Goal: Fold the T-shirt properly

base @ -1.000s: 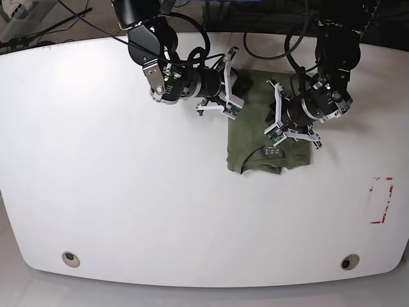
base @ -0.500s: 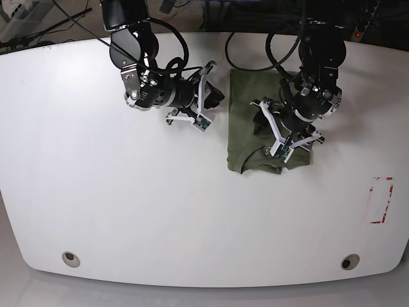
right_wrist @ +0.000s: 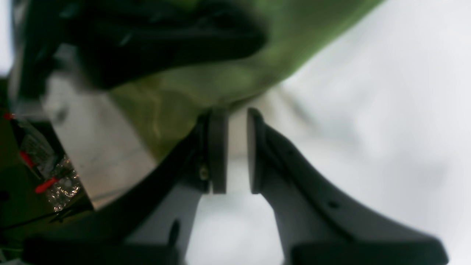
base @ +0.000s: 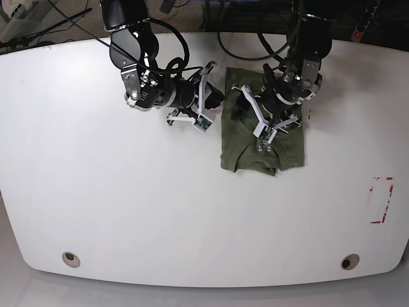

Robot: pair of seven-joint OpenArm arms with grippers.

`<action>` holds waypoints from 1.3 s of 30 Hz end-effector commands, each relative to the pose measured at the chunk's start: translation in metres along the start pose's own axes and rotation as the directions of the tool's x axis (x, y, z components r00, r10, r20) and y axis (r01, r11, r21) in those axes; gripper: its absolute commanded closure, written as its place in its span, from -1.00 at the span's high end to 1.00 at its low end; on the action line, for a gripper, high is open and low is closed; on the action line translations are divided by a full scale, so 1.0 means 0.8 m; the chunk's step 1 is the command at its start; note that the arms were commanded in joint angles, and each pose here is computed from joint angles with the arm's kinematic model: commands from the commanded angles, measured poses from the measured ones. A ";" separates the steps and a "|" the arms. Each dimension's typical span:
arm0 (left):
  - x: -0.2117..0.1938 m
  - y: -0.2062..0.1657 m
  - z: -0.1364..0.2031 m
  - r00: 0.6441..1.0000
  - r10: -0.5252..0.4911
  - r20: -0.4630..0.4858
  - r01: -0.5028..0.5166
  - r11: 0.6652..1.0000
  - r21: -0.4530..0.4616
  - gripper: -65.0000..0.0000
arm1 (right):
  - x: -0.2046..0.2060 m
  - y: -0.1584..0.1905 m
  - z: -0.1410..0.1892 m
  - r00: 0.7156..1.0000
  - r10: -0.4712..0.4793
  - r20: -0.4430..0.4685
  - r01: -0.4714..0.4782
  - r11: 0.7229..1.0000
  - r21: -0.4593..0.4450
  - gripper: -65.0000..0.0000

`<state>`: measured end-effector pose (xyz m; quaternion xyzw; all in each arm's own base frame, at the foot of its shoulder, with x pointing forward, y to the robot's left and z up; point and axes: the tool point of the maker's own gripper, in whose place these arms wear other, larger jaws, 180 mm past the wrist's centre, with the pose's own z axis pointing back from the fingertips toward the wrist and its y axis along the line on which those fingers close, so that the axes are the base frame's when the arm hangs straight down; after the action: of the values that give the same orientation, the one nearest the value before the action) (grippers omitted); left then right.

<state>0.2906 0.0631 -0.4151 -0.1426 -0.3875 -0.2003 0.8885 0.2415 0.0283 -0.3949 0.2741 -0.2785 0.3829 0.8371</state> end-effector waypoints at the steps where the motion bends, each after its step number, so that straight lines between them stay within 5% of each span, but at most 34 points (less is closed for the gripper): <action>1: -0.058 0.049 0.005 0.982 -0.003 -0.191 0.021 0.995 0.093 0.27 | 0.034 0.001 0.011 0.996 0.036 0.084 -0.036 0.999 -0.006 -0.75; 9: -0.102 0.174 0.060 0.941 -0.055 -0.335 0.130 0.970 0.206 0.26 | 0.036 -0.007 0.025 0.994 0.075 0.084 -0.072 0.997 -0.037 -0.75; 22: -0.144 0.352 0.219 0.900 -0.036 -0.435 0.207 0.913 0.351 0.26 | 0.031 -0.036 0.043 0.995 0.047 0.092 -0.037 0.994 -0.107 -0.75; 27: -0.137 0.372 0.246 0.905 -0.050 -0.422 0.211 0.916 0.343 0.26 | 0.033 -0.035 0.046 0.994 0.054 0.097 -0.043 0.993 -0.111 -0.76; 33: -0.071 0.395 0.277 0.943 -0.099 -0.318 0.241 0.861 0.447 0.26 | 0.033 -0.030 0.049 0.993 0.061 0.105 -0.049 0.992 -0.113 -0.76; 39: -0.034 0.363 0.255 0.962 -0.164 -0.217 0.245 0.871 0.425 0.26 | 0.026 -0.082 0.072 0.992 0.094 0.089 -0.064 0.953 -0.296 -0.76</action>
<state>0.2743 0.4145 -0.3353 0.1259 -0.3433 -0.2070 0.9074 0.2753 -0.0266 -0.3697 0.1807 -0.3533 0.3603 0.8442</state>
